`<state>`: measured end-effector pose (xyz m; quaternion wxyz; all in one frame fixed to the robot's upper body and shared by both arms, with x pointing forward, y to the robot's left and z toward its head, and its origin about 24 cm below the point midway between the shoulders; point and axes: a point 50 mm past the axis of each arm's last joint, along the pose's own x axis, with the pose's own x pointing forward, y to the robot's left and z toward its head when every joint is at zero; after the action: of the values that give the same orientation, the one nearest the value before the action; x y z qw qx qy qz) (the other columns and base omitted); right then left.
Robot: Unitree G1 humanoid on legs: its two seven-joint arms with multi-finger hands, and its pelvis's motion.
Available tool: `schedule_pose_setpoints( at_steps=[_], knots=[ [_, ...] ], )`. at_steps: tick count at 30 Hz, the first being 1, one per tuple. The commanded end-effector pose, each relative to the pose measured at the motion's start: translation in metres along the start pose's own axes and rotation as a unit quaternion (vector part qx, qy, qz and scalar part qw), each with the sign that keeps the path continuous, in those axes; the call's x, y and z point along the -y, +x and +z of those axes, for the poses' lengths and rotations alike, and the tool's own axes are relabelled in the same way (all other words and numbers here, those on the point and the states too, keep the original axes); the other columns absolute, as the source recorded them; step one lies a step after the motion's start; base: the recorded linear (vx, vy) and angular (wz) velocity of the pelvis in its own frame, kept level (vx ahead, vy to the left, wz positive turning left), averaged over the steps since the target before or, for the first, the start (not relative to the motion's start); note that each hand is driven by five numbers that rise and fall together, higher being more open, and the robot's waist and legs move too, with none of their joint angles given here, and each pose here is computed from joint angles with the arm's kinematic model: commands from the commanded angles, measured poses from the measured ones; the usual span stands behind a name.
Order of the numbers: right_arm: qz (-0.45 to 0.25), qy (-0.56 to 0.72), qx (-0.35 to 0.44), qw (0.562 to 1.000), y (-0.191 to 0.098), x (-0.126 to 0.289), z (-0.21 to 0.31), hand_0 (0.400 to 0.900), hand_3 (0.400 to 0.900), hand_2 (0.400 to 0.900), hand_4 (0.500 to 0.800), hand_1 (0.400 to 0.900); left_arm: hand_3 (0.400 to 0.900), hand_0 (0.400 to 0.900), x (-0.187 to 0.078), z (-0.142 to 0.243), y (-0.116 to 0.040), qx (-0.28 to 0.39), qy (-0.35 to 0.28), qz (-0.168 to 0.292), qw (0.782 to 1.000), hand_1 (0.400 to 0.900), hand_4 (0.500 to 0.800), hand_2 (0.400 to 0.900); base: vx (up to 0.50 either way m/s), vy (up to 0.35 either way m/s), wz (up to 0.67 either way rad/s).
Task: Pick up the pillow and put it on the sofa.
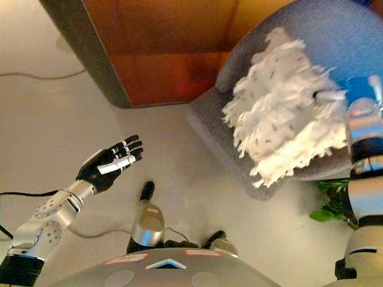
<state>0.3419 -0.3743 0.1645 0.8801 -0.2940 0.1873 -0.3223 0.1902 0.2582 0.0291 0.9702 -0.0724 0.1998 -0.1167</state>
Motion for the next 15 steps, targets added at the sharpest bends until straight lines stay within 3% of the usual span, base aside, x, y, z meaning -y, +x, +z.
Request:
schedule_pose_setpoints(
  at_steps=[1,11,15],
  knots=[
    [-0.197,0.048,0.167,0.965,-0.017,0.095,0.093,0.900,0.900,0.900,0.800,0.900,0.900,0.900,0.035,0.049,0.014,0.103,0.051,-0.093,0.989,0.900,0.800,0.900,0.028,0.081,-0.01],
    [-0.068,0.127,0.299,0.943,-0.044,0.024,0.086,0.900,0.900,0.900,0.800,0.900,0.900,0.900,0.040,0.032,0.017,0.107,0.012,-0.065,0.992,0.900,0.800,0.900,0.044,0.142,-0.21],
    [0.006,0.151,0.347,0.926,-0.074,-0.010,0.065,0.900,0.900,0.900,0.800,0.900,0.900,0.900,0.041,0.031,0.021,0.125,-0.002,-0.047,0.991,0.900,0.800,0.900,-0.048,0.074,-0.27]
  ],
)
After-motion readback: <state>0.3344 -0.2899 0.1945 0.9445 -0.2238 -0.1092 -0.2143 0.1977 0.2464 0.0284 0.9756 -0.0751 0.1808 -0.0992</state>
